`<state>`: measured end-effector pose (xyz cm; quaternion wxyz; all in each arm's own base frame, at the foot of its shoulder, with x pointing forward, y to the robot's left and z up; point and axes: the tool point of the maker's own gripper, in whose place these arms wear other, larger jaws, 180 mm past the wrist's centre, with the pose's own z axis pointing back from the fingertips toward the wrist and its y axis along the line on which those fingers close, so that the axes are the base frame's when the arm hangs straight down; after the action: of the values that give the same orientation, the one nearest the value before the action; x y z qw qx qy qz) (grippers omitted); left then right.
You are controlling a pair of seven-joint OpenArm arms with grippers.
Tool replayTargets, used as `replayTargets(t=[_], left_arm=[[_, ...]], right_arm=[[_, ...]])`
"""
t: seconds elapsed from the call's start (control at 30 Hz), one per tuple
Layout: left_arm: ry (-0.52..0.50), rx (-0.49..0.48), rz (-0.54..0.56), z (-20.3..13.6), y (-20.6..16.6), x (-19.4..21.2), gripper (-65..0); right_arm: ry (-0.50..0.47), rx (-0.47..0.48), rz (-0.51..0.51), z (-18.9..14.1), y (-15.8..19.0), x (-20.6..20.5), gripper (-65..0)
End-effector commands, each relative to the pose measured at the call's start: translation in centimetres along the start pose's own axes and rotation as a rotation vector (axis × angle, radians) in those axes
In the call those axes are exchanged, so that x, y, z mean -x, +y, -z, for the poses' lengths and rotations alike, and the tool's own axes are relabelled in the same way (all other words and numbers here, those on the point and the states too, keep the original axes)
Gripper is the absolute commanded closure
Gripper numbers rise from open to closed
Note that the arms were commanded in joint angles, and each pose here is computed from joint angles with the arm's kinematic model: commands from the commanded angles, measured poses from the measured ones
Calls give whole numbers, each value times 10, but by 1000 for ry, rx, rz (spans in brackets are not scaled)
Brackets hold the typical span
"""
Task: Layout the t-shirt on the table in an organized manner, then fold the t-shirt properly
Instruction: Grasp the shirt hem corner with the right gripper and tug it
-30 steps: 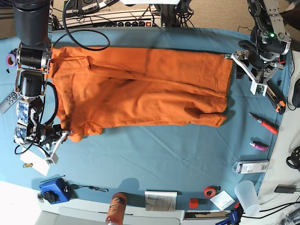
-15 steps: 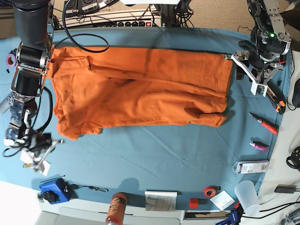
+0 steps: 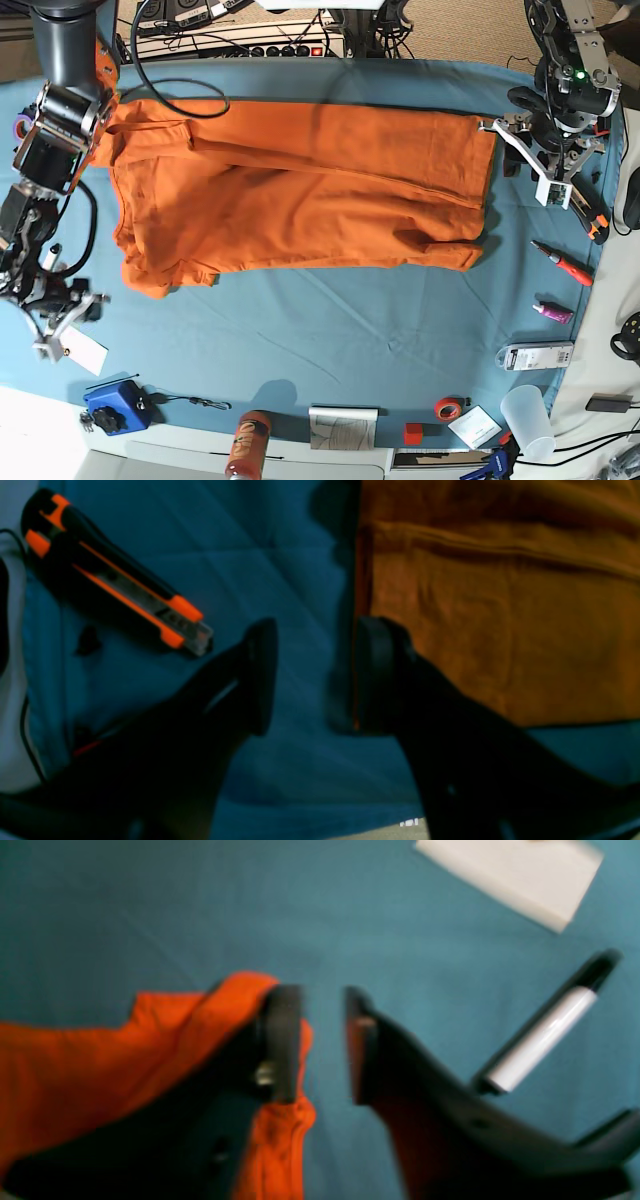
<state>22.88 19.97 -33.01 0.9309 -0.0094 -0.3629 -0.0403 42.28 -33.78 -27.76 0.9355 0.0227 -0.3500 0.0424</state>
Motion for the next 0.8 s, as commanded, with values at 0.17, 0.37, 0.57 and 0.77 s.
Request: replayTargets(t=[0.17,0.37,0.57,0.77], left_arm=[[-41,-6,9,-3,2,-10,-266],[-58,46,-19,-4,-8,-13,-266],[-62,58,-25,-4,-10,-14,-266],[-62,61,-27,-4,-10,-14,-266]], right_arm=[[-134,65,-16,-1,-18,-15,-234],[-81,-9,69,29,-12,6,-234],[-3,-67,26,53,19,21,-234],[98,0,-10,74,40,40,-229]])
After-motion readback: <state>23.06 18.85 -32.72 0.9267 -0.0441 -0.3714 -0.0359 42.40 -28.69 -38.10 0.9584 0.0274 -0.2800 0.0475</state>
